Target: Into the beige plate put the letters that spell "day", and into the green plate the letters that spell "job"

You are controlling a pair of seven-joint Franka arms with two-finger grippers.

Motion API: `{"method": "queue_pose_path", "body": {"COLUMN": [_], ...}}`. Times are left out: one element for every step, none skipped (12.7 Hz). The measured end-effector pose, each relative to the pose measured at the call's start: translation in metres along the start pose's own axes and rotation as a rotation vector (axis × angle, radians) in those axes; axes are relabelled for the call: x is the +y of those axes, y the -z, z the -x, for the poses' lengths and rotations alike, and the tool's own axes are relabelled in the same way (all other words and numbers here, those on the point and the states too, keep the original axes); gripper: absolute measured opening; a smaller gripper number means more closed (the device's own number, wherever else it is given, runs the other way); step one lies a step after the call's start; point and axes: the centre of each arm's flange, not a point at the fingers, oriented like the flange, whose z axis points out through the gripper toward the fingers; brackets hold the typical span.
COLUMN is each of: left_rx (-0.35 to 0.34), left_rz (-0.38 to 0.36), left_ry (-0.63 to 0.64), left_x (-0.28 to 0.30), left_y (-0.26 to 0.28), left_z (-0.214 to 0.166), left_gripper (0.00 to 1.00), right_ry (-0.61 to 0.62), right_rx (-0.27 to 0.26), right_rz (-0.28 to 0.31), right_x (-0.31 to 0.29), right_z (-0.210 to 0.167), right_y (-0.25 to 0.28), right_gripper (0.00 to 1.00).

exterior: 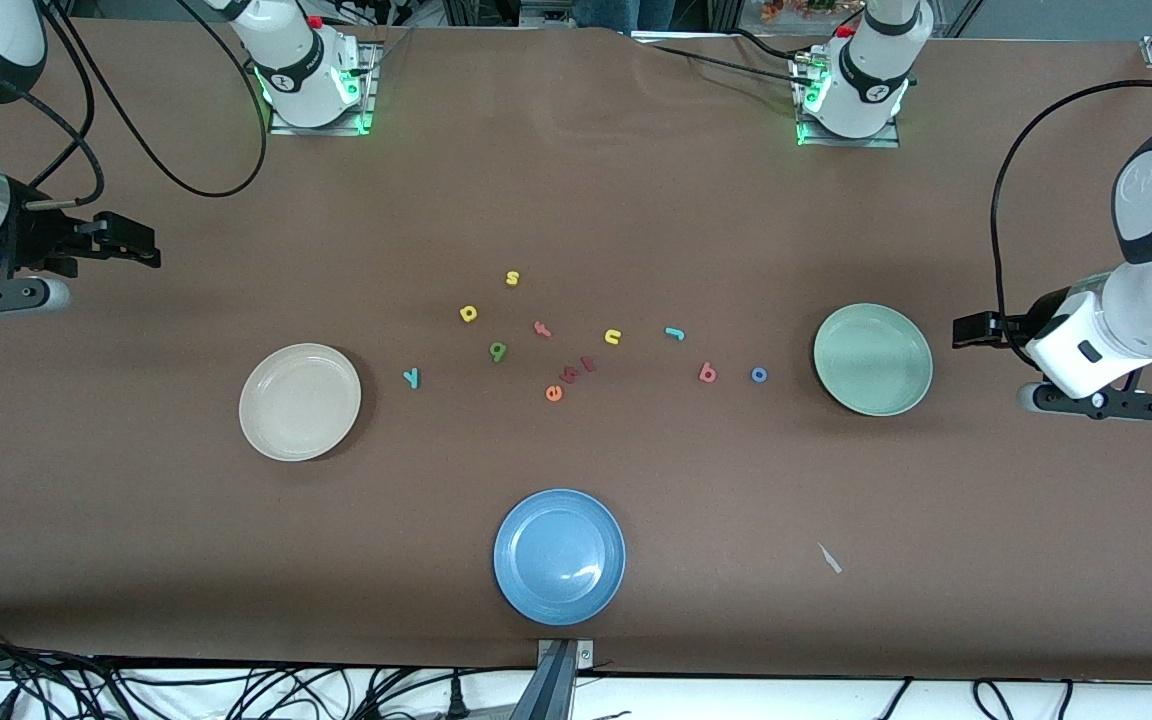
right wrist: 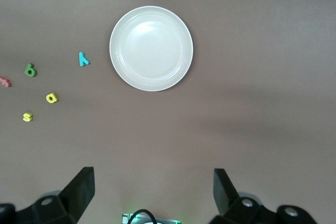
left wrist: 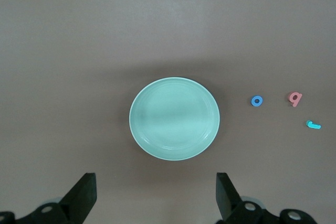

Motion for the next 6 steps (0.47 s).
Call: {"method": "queue_pose_path", "body": {"left_rx": [-0.002, -0.004, -0.005, -0.006, -0.006, -0.007], "left_rz": [0.0, 0.001, 0.001, 0.001, 0.001, 0.001], "left_ry": [0.0, 0.0, -0.001, -0.001, -0.001, -0.001], "left_x": [0.0, 0.0, 0.0, 0.0, 0.0, 0.0], "left_y": [-0.001, -0.002, -0.003, -0.003, -0.003, -0.004], "left_z": [-0.001, -0.001, -0.001, -0.001, -0.001, -0.001], "left_gripper": [1.0, 1.0, 1.0, 1.0, 1.0, 1.0], "right_ry": [0.0, -0.001, -0.003, -0.005, -0.005, -0.005], "right_rx": [-0.001, -0.002, -0.001, -0.001, 0.0, 0.0], "right_rz": [0.0, -0.001, -0.002, -0.003, -0.003, -0.004], "right_x": [0.0, 0.001, 0.003, 0.005, 0.005, 0.005], "right_z": [-0.002, -0.004, -0.007, -0.009, -0.011, -0.012], "right_y": [-0.002, -0.005, -0.006, -0.007, -0.008, -0.008], "right_gripper": [1.0, 1.0, 1.0, 1.0, 1.0, 1.0]}}
